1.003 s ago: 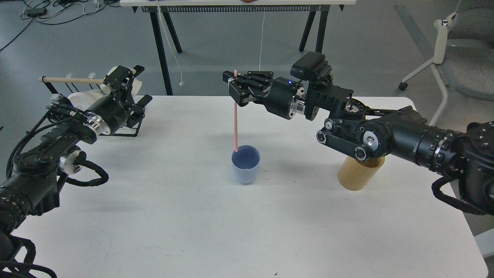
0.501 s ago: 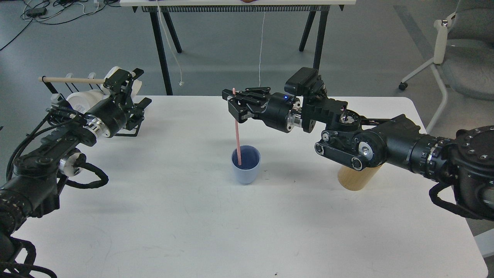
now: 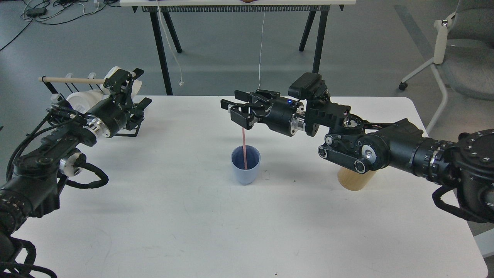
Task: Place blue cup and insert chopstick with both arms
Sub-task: 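Release the pink stick and retract the right gripper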
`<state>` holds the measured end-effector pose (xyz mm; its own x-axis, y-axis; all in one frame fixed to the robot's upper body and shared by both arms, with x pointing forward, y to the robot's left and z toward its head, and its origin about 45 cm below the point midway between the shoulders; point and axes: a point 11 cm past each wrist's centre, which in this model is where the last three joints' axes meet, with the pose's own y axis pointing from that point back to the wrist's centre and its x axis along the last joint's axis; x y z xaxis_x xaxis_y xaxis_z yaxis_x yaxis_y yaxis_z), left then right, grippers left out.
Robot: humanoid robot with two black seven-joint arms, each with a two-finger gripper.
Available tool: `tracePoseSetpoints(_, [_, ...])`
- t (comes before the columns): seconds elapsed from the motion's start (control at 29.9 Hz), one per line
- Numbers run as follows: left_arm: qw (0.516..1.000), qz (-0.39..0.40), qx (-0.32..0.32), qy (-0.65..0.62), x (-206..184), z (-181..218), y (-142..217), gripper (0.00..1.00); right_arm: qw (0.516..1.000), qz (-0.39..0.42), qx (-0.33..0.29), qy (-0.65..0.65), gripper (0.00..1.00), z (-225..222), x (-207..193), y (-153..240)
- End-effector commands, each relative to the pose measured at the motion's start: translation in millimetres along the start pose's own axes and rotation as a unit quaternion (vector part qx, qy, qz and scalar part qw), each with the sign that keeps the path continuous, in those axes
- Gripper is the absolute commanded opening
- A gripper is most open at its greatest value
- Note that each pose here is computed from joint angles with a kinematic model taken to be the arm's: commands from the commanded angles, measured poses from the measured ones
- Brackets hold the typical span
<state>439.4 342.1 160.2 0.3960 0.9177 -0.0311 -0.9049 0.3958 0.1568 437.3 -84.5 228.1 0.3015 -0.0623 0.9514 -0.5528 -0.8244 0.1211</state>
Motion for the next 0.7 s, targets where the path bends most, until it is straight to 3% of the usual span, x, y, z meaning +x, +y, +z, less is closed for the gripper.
tracePoseSetpoints(0.0, [1.000,0.001,-0.003,0.001,0,2,-1,1.00,0.998,0.057,-0.020,-0.025,0.96,14,33,9])
tracePoseSetpoints(0.17, [1.000,0.001,-0.016,0.011,-2,8,-4,1.00,0.969,0.184,-0.091,-0.135,0.98,57,77,44])
tracePoseSetpoints(0.37, [0.998,0.007,-0.045,0.045,-7,18,-12,1.00,0.857,0.333,-0.140,-0.367,0.98,99,88,91])
tracePoseSetpoints(0.5, [0.997,0.008,-0.054,0.057,-11,21,-16,1.00,0.792,0.305,-0.107,-0.518,0.98,100,57,118])
tracePoseSetpoints(0.67, [0.996,0.017,-0.059,0.069,-6,21,-13,1.00,0.693,0.241,0.004,-0.679,0.98,85,28,143])
